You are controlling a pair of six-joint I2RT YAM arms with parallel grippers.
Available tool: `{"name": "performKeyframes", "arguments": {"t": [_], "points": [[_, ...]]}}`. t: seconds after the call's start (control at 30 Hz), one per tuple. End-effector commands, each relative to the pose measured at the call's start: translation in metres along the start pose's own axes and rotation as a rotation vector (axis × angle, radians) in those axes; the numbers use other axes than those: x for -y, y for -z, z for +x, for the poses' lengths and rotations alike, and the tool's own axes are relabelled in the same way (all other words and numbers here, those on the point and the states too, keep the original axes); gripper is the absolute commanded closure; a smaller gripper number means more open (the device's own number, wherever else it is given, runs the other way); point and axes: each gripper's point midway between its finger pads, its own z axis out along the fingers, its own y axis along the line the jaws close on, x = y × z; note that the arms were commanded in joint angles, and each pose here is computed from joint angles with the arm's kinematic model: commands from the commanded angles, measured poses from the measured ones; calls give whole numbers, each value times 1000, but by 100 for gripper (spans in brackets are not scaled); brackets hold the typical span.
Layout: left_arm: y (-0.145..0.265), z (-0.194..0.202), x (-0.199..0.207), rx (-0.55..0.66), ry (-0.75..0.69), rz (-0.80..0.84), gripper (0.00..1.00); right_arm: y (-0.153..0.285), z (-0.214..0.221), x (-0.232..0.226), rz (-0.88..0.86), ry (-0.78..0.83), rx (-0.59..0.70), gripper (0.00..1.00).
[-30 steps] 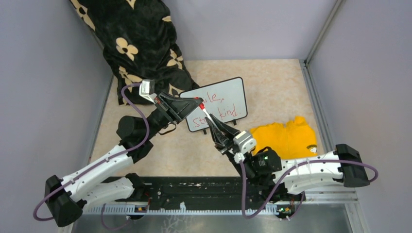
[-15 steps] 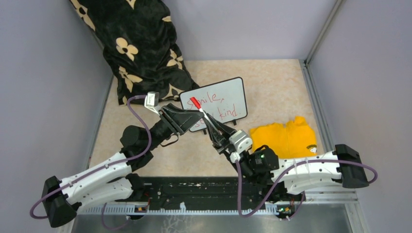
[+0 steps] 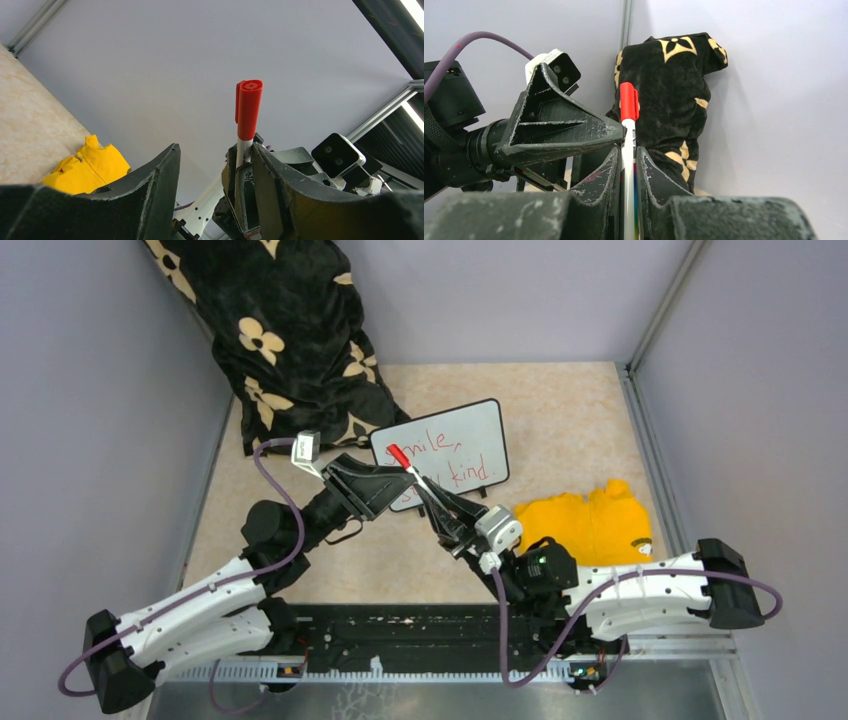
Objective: Write a sentence on the whiteboard
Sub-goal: Close the whiteboard marker at the center of the board, then place the whiteboard marker at the center of the board.
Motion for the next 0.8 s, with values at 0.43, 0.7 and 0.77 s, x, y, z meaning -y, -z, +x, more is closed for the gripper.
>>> {"name": "performKeyframes", "arguments": {"t": [0.43,0.7,0.77], "points": [[-7,-11,23,23,-55,83,61,-8,-22,0,-12,-97,43,100],[-3,-13,14,44,-84,50,100,-3,-15,-5,-52,-101,-1,100],[-1,-15,6,56,-117,8,100,-1,-11,-4,-48,-124,-25,83]]}}
